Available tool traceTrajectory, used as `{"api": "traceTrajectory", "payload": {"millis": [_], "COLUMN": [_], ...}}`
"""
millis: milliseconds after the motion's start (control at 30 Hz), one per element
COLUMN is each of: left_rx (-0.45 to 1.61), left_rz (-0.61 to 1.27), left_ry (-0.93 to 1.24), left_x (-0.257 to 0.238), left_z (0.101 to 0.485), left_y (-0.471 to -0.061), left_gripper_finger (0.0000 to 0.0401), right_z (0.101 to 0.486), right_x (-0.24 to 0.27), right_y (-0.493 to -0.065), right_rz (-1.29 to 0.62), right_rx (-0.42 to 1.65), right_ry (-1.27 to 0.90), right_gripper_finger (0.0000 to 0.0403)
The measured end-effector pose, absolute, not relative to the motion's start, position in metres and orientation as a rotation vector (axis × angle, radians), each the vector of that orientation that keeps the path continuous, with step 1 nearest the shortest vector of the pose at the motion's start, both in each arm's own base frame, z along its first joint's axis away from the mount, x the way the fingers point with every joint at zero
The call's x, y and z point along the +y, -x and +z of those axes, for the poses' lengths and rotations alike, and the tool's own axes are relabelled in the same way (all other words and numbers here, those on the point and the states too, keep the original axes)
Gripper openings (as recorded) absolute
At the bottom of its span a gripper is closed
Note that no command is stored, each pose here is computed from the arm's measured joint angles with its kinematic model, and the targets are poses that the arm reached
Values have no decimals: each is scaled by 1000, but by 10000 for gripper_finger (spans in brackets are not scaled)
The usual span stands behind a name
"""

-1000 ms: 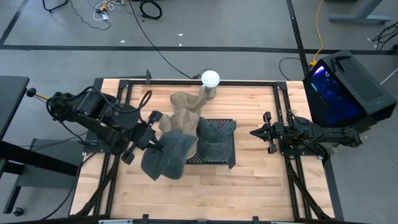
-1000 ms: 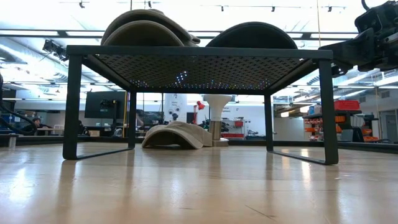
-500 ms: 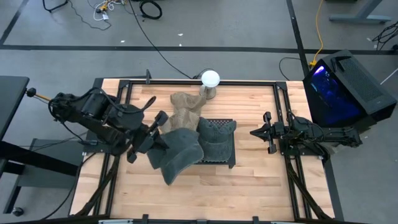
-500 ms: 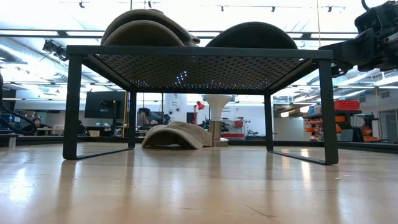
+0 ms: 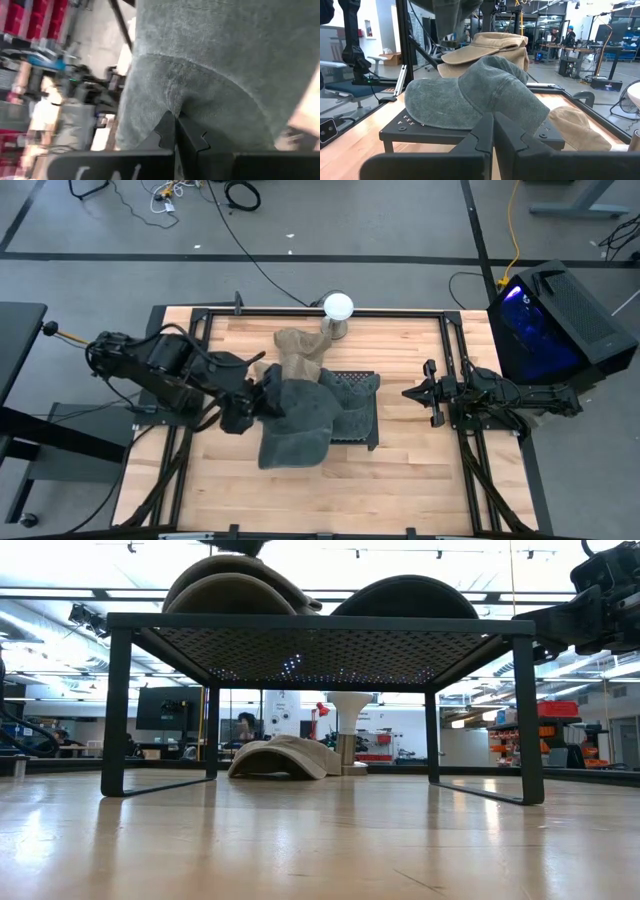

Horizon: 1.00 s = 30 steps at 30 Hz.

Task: Pick & Place hat
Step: Stack the black cap on the black cap on the shelf

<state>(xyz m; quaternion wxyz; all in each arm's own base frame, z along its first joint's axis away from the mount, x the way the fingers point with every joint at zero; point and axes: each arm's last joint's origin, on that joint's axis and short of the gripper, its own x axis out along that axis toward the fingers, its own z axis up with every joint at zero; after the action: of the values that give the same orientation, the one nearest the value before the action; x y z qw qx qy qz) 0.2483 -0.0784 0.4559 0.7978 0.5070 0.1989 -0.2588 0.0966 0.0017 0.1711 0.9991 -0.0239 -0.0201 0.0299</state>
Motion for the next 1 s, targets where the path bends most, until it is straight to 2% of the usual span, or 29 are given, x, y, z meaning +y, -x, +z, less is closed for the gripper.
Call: {"api": "traceTrajectory", "payload": {"millis": [133,467,733,1000], "left_rx": [409,309,295,374], "left_rz": [-511,-414,-331,-315], "left_ry": [-1180,-1241,-1311,-1387], "left_x": [-79,-78,-73,-65], "left_z": [456,457,447,429], "left_y": [-254,-286,-317,-340], "left_gripper_finger": [2,2,3,3], "right_z": [171,171,171,171], "right_x": [2,2,2,2], "right_y": [-97,-97,-97,-97], "right_rz": [59,60,60,60], "right_rx": [-40,-40,-40,-40], "right_ry": [48,48,48,48], "right_gripper_finger": [15,15,15,15]}}
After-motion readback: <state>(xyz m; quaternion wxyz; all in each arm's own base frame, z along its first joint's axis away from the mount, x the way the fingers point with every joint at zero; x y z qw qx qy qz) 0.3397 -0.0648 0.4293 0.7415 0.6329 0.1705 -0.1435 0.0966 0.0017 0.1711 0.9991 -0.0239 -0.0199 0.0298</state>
